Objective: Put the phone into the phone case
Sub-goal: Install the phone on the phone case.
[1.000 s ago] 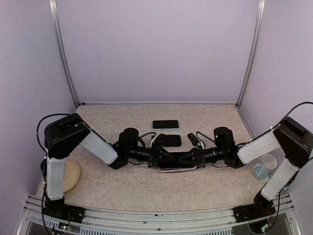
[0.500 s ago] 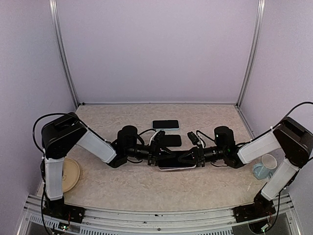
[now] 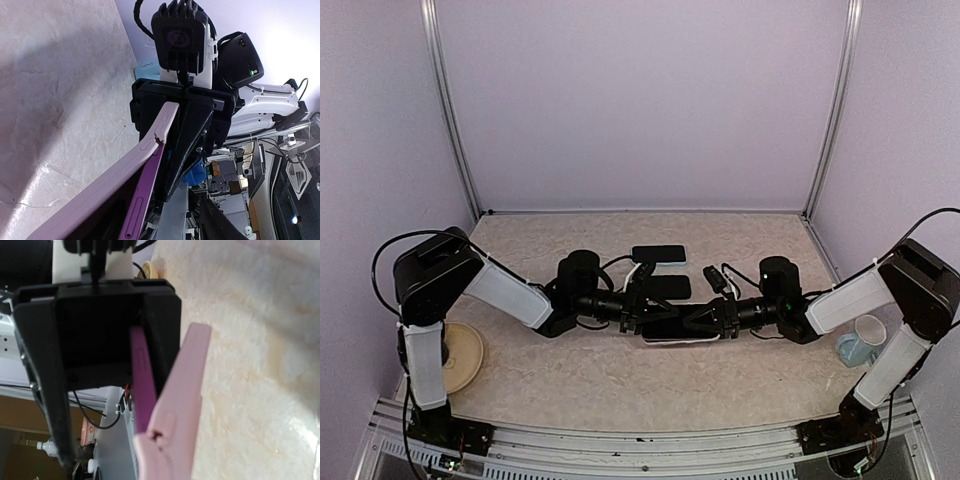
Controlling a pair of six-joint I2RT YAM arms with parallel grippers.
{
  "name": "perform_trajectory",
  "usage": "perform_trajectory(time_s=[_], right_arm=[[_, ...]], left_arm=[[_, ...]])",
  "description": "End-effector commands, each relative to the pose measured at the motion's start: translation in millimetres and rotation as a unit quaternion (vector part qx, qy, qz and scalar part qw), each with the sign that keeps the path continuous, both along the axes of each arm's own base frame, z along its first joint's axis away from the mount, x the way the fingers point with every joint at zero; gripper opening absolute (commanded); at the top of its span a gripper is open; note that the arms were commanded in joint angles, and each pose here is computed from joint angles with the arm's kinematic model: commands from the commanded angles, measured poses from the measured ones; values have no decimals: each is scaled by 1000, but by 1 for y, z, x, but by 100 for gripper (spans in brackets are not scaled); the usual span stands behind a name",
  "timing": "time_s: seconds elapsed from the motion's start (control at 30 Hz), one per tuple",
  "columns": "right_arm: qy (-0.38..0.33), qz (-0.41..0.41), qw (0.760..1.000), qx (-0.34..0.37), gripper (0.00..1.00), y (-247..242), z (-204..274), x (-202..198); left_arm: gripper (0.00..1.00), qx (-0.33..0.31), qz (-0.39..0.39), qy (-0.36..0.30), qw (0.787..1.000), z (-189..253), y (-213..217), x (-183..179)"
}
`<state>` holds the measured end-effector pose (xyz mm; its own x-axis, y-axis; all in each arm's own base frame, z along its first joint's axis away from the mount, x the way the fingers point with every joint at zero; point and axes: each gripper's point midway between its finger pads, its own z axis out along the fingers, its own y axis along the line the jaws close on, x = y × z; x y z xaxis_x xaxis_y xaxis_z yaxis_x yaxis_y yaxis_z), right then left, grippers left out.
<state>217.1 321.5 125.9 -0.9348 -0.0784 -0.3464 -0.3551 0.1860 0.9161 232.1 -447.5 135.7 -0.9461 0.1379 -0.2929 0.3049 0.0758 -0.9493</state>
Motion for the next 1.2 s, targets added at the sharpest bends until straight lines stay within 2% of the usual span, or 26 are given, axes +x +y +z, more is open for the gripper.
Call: perform_trajectory(time_s=[0.0, 0.27, 0.6, 1.17], right_arm=[[-20, 15, 1000, 15, 6, -2, 10, -5], [-23, 14, 999, 18, 0, -4, 12, -6], [-30, 16, 999, 22, 0, -5, 17, -7], [-62, 28, 997, 34, 0, -8, 33, -10]], left_arm=[[49, 32, 39, 13, 999, -10, 14, 16], [50, 33, 41, 8, 999, -6, 17, 17], [52, 18, 48, -6, 999, 11, 25, 19], [56, 50, 77, -35, 995, 8, 48, 27]])
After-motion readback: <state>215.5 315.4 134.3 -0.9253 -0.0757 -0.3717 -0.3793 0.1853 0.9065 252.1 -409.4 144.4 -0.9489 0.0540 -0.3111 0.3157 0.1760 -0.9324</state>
